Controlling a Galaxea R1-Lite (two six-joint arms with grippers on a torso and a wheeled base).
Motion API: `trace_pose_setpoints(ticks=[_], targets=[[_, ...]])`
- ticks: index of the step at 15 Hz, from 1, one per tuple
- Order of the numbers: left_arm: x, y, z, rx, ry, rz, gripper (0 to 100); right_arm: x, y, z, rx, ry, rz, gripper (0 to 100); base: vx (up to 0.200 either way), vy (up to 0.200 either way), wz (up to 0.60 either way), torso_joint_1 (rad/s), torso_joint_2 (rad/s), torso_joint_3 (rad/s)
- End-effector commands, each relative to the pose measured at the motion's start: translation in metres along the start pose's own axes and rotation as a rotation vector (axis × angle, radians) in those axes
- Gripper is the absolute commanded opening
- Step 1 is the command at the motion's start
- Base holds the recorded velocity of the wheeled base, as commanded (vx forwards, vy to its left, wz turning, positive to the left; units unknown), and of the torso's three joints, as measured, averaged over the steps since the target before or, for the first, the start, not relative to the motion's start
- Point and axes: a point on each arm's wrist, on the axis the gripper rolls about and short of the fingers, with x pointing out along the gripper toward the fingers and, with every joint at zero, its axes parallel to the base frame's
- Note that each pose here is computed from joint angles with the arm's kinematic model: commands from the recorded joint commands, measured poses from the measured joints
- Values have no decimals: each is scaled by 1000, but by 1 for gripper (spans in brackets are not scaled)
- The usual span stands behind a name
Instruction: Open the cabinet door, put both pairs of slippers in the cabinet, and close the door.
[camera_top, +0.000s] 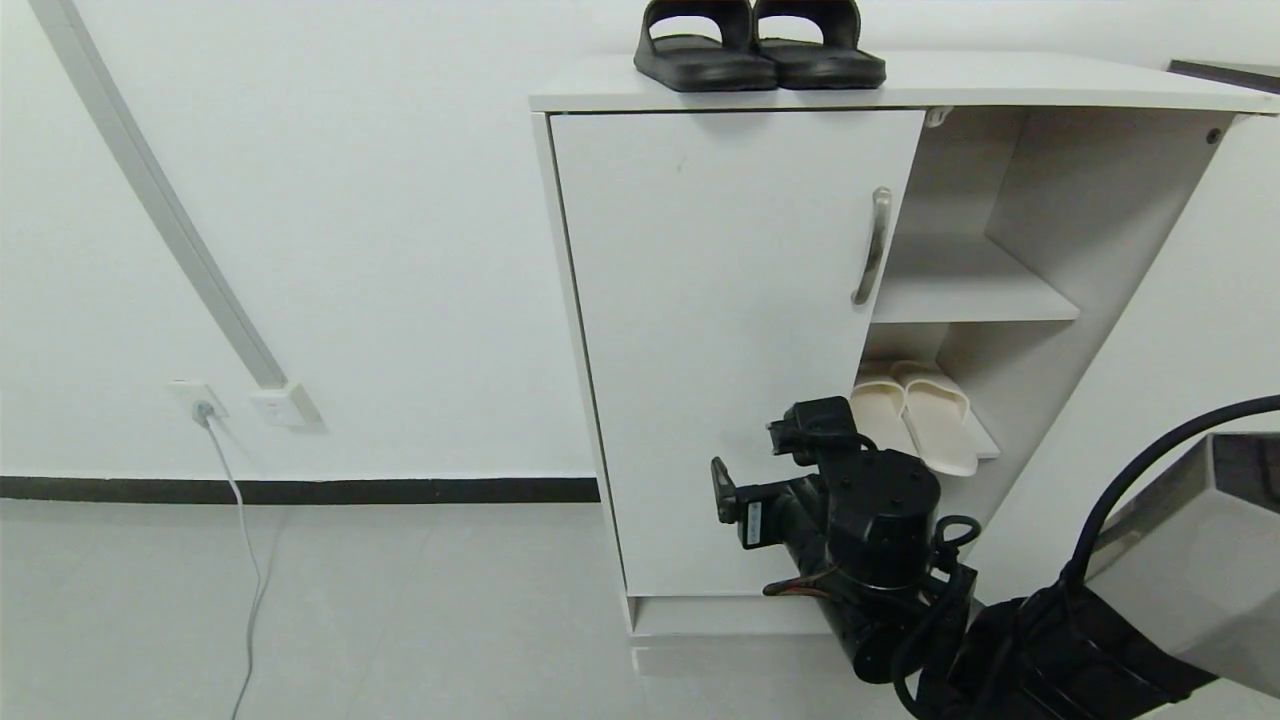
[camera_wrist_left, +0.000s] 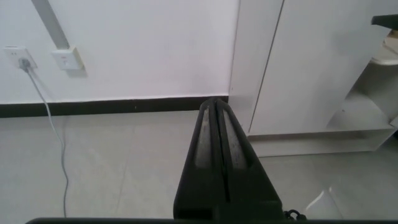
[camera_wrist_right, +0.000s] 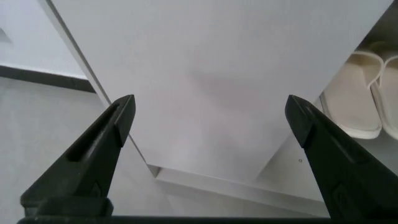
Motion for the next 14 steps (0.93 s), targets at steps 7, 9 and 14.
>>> trace_pose_setpoints(ticks=[7, 9, 14], targets=[[0, 0, 0, 8, 1, 3, 0, -4, -4, -8, -40, 25, 4, 100, 0, 0, 0, 0, 0, 0], [0, 0, 0, 6, 1, 1, 0, -4, -5, -8, -45, 22, 4, 100, 0, 0, 0, 4, 1, 45], [0, 0, 0, 0, 1, 4, 0, -5, -5, -9, -51, 29, 4, 100, 0, 0, 0, 5, 4, 173]])
